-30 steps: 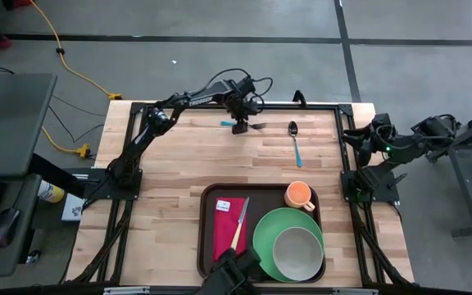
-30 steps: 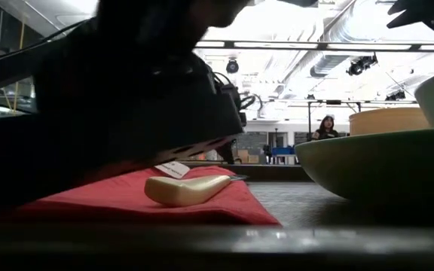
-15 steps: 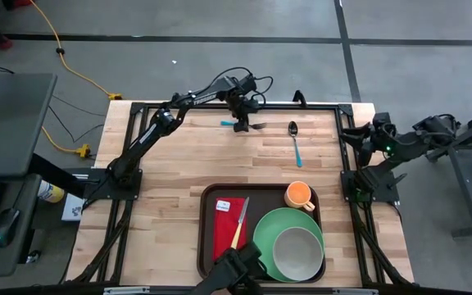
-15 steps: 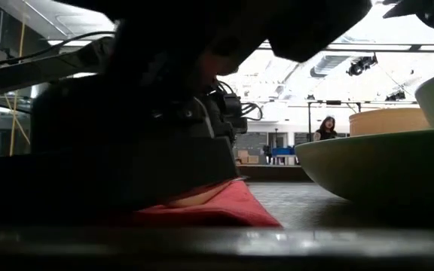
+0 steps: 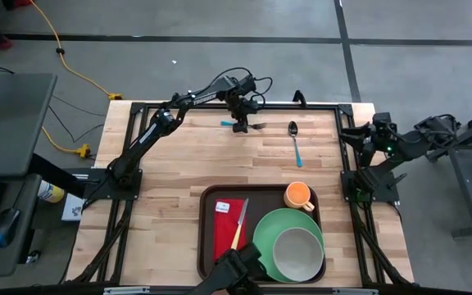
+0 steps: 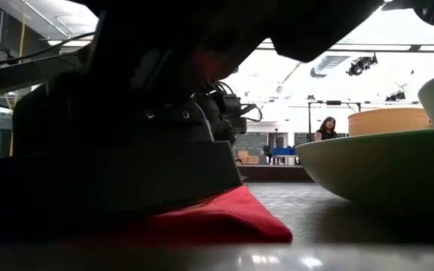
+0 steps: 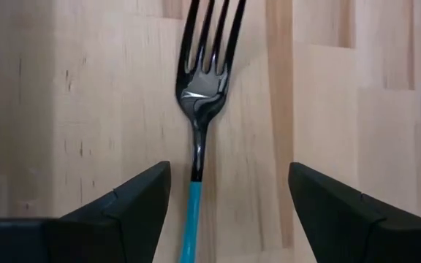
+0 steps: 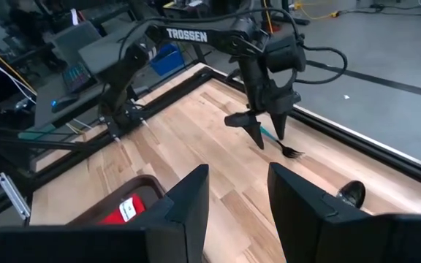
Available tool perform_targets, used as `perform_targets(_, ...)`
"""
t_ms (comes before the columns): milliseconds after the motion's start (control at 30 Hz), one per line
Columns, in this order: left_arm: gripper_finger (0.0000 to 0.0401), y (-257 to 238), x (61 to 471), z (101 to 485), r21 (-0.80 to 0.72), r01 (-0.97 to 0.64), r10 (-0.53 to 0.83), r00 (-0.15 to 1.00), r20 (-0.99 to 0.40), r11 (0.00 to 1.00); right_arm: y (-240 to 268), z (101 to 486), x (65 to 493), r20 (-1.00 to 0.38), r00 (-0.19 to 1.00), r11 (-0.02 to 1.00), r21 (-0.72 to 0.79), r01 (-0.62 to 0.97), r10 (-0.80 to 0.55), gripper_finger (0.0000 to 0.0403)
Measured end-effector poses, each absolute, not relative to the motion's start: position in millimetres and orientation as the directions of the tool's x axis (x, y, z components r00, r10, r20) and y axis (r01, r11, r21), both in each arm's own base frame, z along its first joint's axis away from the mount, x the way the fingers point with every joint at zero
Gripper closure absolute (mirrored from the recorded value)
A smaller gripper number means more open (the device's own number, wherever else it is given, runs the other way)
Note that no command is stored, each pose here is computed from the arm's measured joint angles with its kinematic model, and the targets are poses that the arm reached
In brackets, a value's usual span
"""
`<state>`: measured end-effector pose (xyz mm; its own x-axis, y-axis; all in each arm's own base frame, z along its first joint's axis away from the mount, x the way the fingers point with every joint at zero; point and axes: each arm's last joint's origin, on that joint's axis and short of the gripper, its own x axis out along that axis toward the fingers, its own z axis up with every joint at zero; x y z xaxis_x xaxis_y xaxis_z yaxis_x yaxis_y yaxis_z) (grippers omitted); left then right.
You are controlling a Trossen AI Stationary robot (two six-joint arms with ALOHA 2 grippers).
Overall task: Set up tray
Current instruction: Put the blue fork on the top of red cloth table napkin
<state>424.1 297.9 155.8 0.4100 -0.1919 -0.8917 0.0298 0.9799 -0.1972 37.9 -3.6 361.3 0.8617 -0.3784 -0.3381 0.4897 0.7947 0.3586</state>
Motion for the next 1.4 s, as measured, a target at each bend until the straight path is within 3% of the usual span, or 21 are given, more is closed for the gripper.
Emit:
perform_targets(1033,0.0229,297.7,425.0,156.2,-0.215,0.045,-0.213,0.430,-0.877,0.976,-2.6,364.9,39.6,-0.311,0.875,0.805,0.362,0.470,-0.371,0.0284)
perform_targets(1233,0.0283,298.0,425.4,156.4,-0.207,0.063,-0.213,0.436,-0.874,0.976,-2.6,364.9,39.6,-0.311,0.875,0.805,0.361,0.470,-0.372,0.0284)
perform_targets(1400,0.0352,298.3,425.7,156.8,-0.210,0.071,-0.219,0.445,-0.868,0.975,-2.6,364.9,39.6,-0.311,0.875,0.806,0.360,0.470,-0.371,0.0284)
